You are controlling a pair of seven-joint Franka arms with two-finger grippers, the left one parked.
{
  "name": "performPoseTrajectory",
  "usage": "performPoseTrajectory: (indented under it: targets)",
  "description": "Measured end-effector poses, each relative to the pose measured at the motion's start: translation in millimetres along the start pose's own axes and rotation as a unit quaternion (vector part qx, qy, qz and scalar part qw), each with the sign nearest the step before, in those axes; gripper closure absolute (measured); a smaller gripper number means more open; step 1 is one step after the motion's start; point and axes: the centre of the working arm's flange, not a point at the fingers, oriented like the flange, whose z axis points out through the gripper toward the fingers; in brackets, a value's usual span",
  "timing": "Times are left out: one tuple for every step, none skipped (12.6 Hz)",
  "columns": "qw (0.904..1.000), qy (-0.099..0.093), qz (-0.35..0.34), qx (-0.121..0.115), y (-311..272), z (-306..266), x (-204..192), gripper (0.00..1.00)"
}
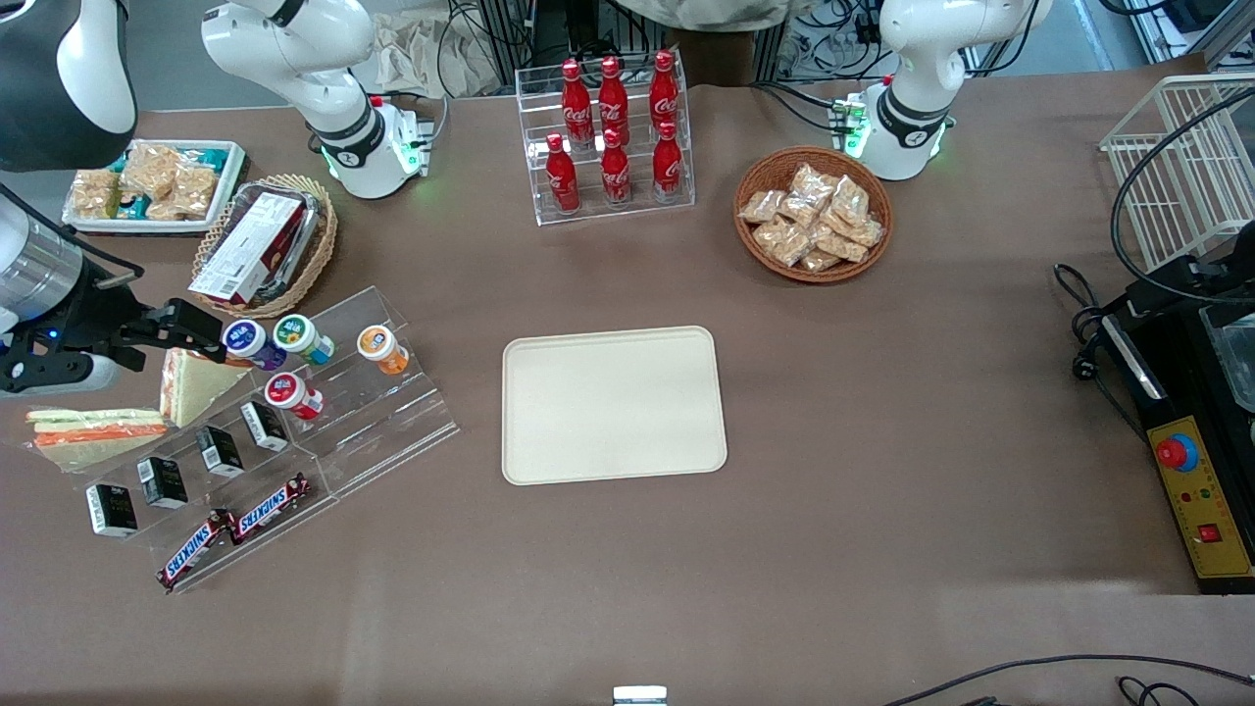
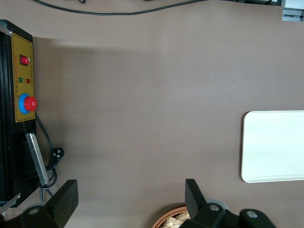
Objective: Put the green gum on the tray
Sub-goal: 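Move the right gripper over the green-labelled gum bottle in the rack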
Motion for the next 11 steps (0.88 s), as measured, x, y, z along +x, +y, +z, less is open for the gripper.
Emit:
performPoseTrajectory:
  targets:
    - [1.0000,-0.002,-0.001,0.000,-0.6,0.4,-0.4,0.00]
    - [1.0000,-0.006,-0.001,0.000,-0.9,1.1,-1.2,0.00]
    - [1.0000,-0.008,-0.001,0.000,-1.0,1.2,-1.8,0.00]
    - [0.9999,-0.016,-0.001,0.000,-1.1,1.5,-4.0,0.00]
    - [0.9996,-0.029,-0.002,0.000,-1.1,2.1,-7.7,0.00]
    - [0.9993,-0.039,-0.001,0.000,-0.7,1.5,-11.5,0.00]
    - [0.9991,-0.043,0.000,0.001,1.4,-0.8,-16.0,0.00]
    - [0.9989,-0.046,0.002,0.001,3.7,-2.2,-22.5,0.00]
    - [0.9989,-0.048,0.004,0.002,6.1,-0.8,-32.4,0.00]
    - [0.9991,-0.041,0.005,0.003,8.1,2.3,-44.3,0.00]
    - [0.9995,-0.031,0.006,0.004,9.1,8.1,-58.6,0.00]
